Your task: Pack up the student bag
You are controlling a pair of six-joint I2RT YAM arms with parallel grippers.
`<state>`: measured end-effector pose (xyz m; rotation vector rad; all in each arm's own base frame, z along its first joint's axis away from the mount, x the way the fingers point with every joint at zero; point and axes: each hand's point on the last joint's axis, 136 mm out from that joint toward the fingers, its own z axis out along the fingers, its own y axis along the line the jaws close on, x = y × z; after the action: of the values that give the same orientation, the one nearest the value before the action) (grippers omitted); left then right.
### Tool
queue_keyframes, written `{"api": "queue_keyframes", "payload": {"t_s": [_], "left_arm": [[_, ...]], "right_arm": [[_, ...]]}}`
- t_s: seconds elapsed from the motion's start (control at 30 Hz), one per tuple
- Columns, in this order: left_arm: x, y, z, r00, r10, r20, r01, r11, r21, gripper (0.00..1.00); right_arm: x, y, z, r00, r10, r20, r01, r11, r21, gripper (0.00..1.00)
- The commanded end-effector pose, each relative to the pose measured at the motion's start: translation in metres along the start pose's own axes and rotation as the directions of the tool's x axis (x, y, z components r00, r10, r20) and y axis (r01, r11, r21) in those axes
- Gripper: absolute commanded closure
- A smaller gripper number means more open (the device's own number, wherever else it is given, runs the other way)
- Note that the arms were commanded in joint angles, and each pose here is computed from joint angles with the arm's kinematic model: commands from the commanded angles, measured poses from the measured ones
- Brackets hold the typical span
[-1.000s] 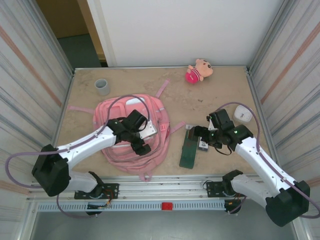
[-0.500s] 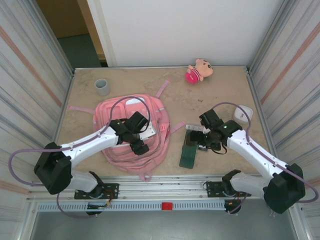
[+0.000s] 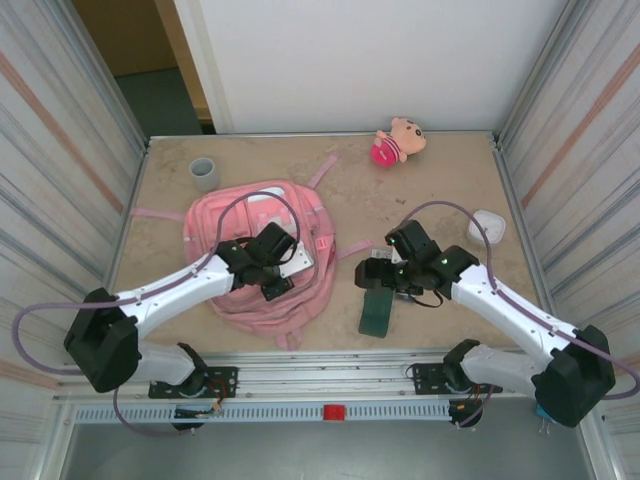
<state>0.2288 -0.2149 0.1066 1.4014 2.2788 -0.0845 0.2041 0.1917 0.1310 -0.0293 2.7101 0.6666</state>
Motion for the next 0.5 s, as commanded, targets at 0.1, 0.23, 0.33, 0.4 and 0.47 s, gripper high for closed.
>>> {"api": "queue_keyframes", "payload": {"t_s": [0.1, 0.23, 0.33, 0.4, 0.47], "left_arm": [[-0.09, 0.006, -0.047, 0.923, -0.119, 0.366, 0.098, 0.992, 0.073, 1.0], [-0.116, 0.018, -0.053, 0.904, -0.162, 0.396, 0.141, 0.987, 0.082, 1.0], [-0.13, 0.032, -0.055, 0.889, -0.221, 0.402, 0.201, 0.975, 0.091, 1.0], [-0.138, 0.038, -0.058, 0.877, -0.246, 0.413, 0.225, 0.969, 0.1, 1.0], [-0.142, 0.042, -0.06, 0.863, -0.279, 0.422, 0.254, 0.96, 0.114, 1.0]], "right_arm": [[-0.006, 0.058, -0.012, 0.986, -0.033, 0.165, 0.08, 0.954, -0.289, 0.01], [0.004, 0.08, -0.013, 0.988, 0.017, 0.152, 0.051, 0.901, -0.432, 0.01], [0.016, 0.1, -0.011, 0.991, 0.038, 0.126, 0.036, 0.845, -0.534, 0.01], [0.019, 0.112, -0.01, 0.99, 0.05, 0.128, 0.035, 0.81, -0.586, 0.01], [0.02, 0.122, -0.006, 0.99, 0.055, 0.132, 0.037, 0.794, -0.607, 0.01]]}}
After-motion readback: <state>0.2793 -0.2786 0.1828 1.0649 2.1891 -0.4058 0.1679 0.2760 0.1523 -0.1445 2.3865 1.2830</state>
